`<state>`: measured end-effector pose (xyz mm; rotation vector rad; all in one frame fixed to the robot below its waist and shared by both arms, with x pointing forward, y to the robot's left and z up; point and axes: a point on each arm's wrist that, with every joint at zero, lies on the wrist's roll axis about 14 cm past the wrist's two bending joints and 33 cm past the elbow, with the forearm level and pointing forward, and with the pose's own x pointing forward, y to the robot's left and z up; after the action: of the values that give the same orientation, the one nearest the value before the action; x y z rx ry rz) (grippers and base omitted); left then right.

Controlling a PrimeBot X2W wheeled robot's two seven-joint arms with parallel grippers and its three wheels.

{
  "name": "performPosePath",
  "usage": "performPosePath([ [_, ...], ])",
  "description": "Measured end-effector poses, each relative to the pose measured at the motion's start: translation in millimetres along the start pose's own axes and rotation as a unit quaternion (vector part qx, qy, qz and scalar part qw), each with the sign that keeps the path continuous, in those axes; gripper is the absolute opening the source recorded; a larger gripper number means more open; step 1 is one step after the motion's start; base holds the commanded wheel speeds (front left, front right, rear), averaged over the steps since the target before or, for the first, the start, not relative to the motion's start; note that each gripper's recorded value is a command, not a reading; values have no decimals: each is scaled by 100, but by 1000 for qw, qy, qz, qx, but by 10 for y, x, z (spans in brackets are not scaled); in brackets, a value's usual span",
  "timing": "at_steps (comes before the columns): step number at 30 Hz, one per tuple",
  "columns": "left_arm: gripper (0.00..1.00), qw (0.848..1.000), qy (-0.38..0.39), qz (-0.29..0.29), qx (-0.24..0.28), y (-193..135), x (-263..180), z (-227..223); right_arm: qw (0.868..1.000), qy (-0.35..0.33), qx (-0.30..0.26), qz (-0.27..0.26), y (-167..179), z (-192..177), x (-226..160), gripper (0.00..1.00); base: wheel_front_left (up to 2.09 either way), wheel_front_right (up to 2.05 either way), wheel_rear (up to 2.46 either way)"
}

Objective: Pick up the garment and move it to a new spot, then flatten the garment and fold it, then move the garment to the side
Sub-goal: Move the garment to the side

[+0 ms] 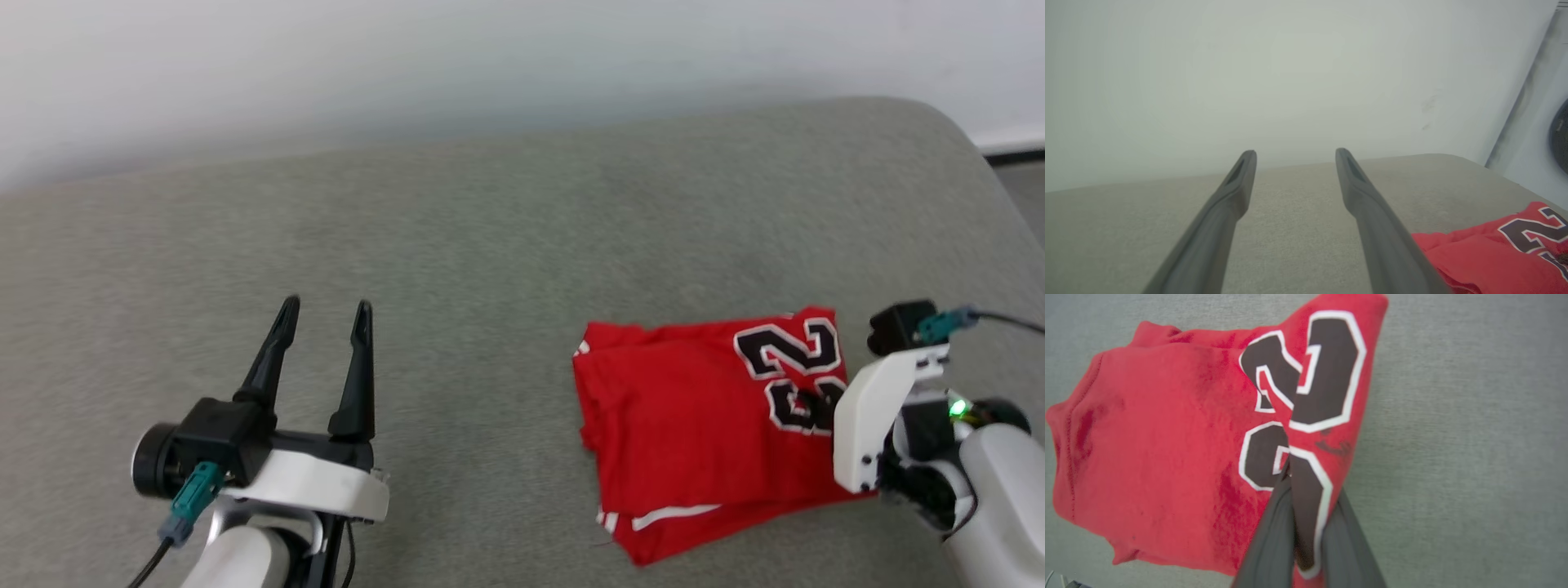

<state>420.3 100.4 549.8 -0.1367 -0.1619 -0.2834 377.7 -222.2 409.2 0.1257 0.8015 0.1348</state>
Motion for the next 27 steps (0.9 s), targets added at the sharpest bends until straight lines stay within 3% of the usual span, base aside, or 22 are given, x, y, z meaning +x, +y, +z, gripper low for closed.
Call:
performPosePath([
  [8,100,995,-5,-96,-12,-463,643,-191,991,-51,9,-125,-973,326,-72,0,0,0,0],
  [16,100,989,13,-145,-31,-645,1055,-643,960,-92,2,-263,-2021,679,-164,0,0,0,0],
  [22,100,987,35,-151,-35,-584,1199,-1024,942,-113,8,-315,-2385,729,-9,0,0,0,0],
  [26,100,986,53,-151,-38,-544,1210,-1225,937,-97,27,-335,-2483,485,163,0,0,0,0],
  [27,100,986,55,-150,-38,-534,1209,-1247,936,-94,31,-338,-2496,440,195,38,0,0,0],
])
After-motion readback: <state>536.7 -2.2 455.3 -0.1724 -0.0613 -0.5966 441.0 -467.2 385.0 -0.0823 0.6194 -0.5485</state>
